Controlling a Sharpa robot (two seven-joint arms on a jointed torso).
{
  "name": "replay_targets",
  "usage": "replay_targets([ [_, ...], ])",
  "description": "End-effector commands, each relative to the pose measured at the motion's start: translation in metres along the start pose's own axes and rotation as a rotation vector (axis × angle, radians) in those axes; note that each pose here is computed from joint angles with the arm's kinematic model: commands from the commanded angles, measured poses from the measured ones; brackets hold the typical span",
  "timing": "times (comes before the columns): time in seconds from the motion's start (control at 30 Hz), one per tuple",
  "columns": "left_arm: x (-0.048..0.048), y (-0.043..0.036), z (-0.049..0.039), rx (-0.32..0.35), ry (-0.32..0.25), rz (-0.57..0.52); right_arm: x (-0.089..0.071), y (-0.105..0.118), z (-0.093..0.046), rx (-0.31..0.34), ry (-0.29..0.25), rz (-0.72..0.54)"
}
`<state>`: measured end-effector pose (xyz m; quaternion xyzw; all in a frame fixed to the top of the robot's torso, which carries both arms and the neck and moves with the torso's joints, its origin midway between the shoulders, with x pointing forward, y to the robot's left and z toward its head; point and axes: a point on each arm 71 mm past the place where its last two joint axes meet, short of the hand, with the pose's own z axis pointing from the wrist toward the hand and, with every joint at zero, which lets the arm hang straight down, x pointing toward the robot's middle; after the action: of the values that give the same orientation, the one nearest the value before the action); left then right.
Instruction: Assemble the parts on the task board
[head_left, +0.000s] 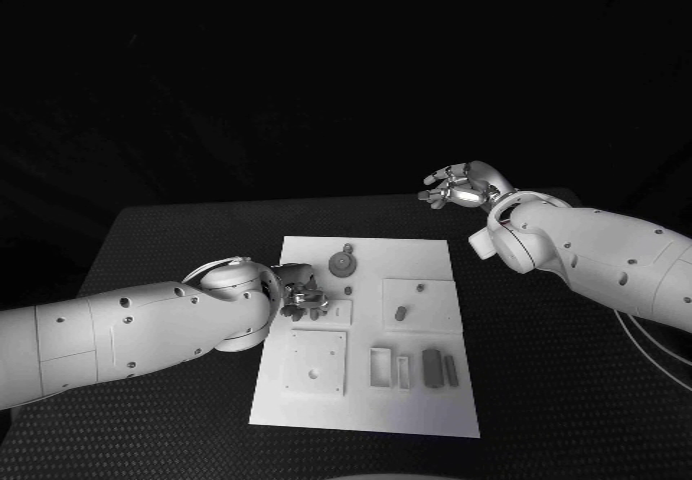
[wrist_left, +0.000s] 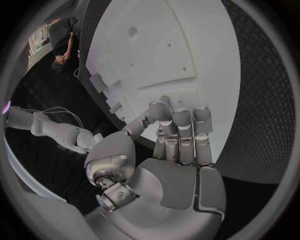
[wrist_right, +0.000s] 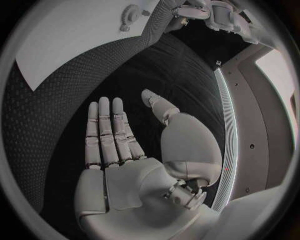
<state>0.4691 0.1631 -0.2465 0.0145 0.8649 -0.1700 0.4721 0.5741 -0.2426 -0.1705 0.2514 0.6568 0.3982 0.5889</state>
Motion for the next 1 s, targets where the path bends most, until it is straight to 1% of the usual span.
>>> replay_targets([
  [0.03,0.0062,-0.002,0.0002,-0.002,0.035,0.021,0.0017,0.0014,0.0002,-0.009,0.015,0.0],
  [0.27,0.0082,-0.0022,0.0009,-0.001,0.037,0.033,0.0017,0.0013,0.0002,-0.009,0.016,0.001],
  [0.37,0.0068,-0.0019,0.0009,0.001,0.014,0.03,0.0012,0.001,0.0001,-0.009,0.015,0.001],
  [0.63,0.005,-0.0025,-0.0006,0.013,-0.018,0.013,0.0012,0.001,0.0,-0.009,0.014,0.002],
  [0.87,0.0015,-0.0027,-0.0033,0.036,-0.073,-0.015,0.0004,0.0005,-0.0002,-0.009,0.012,0.002],
  [1.0,0.0004,-0.0034,-0.0045,0.046,-0.092,-0.025,0.0002,0.0004,-0.0002,-0.009,0.012,0.002],
])
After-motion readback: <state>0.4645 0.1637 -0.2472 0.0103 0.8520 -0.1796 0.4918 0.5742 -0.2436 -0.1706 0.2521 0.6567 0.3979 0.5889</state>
